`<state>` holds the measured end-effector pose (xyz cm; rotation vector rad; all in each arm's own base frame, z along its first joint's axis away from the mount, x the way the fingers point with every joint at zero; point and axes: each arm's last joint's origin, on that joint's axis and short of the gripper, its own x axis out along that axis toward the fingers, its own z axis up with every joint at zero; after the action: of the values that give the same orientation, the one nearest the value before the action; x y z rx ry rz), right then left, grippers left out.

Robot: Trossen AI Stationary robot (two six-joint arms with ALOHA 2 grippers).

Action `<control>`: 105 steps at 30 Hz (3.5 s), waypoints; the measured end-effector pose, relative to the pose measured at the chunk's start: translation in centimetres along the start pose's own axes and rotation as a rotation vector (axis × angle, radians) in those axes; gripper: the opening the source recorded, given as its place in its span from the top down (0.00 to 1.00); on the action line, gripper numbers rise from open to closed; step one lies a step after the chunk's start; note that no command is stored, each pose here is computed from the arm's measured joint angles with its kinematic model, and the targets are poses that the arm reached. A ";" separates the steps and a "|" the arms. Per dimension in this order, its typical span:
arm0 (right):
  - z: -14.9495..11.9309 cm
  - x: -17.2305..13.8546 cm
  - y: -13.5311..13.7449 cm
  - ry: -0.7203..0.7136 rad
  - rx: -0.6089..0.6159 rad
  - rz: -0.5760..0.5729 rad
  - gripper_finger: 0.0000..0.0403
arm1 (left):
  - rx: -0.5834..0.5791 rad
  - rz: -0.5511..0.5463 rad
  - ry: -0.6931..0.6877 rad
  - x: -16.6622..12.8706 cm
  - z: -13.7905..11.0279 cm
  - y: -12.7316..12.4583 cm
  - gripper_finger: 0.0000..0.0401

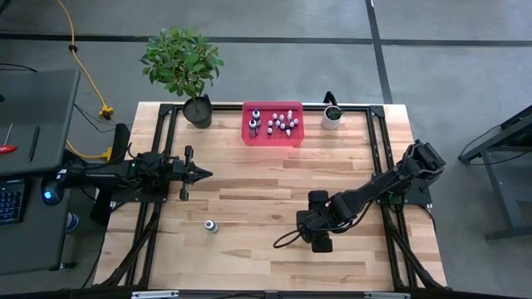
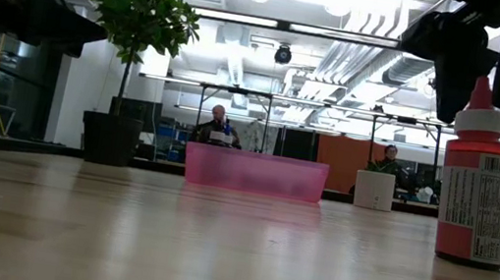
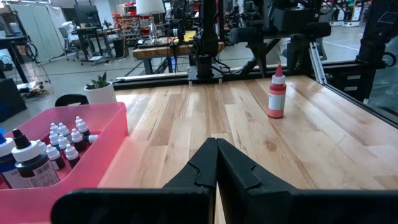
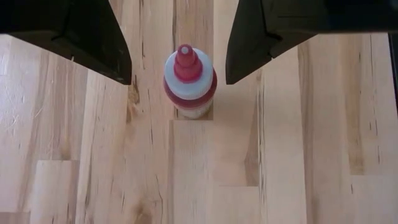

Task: Pick & Place food coloring
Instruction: Put the large pink food coloring bottle into the red bin

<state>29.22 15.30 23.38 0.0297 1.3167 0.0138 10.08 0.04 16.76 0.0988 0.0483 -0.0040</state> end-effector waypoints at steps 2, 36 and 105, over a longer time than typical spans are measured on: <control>0.0 0.0 0.0 0.000 0.001 0.000 0.39 | 0.000 0.000 0.000 0.0 0.0 0.0 1.00; -0.4 1.2 -0.4 -0.019 0.042 0.055 0.51 | 0.000 0.000 0.001 0.0 0.0 0.0 1.00; 15.0 -15.7 -19.9 -0.524 0.296 -0.387 0.74 | 0.000 0.000 0.000 0.0 0.0 0.0 1.00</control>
<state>39.65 -5.20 41.75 0.0274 0.7739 -0.4884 10.08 0.04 16.77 0.0990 0.0481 -0.0040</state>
